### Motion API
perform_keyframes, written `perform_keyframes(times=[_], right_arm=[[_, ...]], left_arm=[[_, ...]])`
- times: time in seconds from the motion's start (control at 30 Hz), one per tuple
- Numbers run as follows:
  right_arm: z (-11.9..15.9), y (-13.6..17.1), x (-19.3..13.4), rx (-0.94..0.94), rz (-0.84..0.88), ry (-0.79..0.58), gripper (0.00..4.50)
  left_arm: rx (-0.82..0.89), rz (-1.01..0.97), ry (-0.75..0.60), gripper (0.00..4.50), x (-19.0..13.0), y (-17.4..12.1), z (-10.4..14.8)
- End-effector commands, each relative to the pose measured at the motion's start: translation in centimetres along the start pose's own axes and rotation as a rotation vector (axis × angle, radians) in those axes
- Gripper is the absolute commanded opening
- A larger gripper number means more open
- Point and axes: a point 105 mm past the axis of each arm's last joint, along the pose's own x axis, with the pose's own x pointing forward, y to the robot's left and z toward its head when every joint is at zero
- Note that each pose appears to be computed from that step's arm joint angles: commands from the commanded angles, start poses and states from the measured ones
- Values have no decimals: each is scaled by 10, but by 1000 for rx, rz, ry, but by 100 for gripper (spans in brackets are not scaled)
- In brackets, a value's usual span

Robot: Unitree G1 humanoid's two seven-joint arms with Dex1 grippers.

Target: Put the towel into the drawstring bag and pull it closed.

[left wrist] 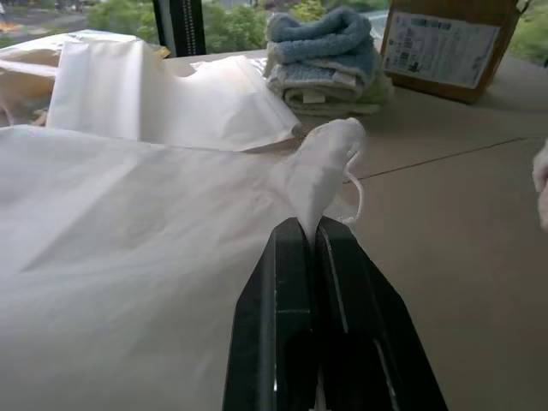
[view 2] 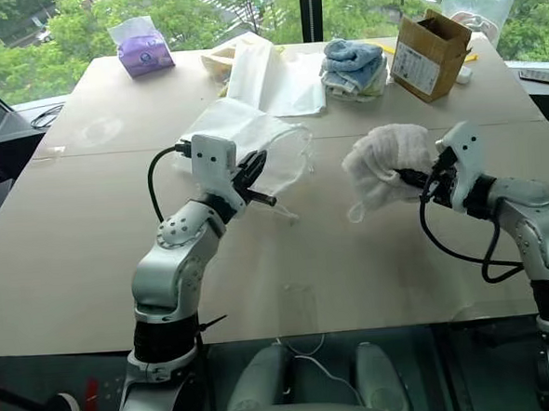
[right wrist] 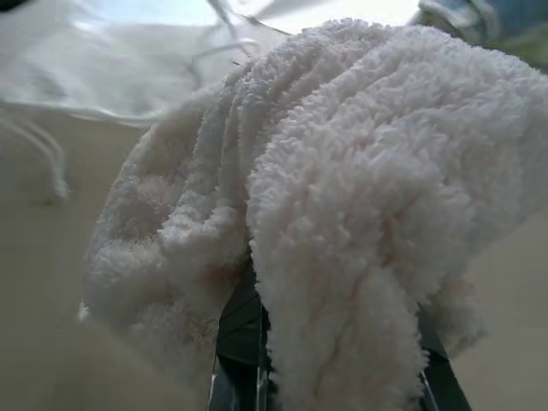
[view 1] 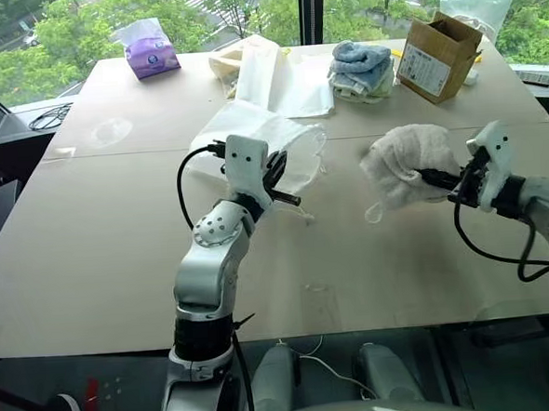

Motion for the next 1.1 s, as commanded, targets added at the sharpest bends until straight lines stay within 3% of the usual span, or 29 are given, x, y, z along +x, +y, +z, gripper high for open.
perform_keyframes(times=[0.03, 0.17, 0.37, 0.7, 0.77, 0.87, 1.1], right_arm=[[24, 28, -1, -29, 162, -45, 3], [25, 54, 9, -74, 318, 20, 3], [33, 67, 20, -163, 417, 54, 3], [30, 109, 5, -253, 647, 176, 3], [28, 108, 8, -243, 625, 177, 3], [23, 86, 26, -214, 462, 171, 3], [24, 42, 41, 55, 185, 107, 3]], left_arm=[[-56, -215, -108, 0, -12, -19, 30], [-92, -338, -131, 0, -21, -21, 40], [-76, -390, -108, 0, -21, -22, 40], [-31, -431, -76, 0, -21, -35, 30], [-35, -441, -79, 0, -21, -37, 30], [-40, -484, -84, 0, -25, -45, 31], [-45, -526, -36, 0, -37, -49, 21]])
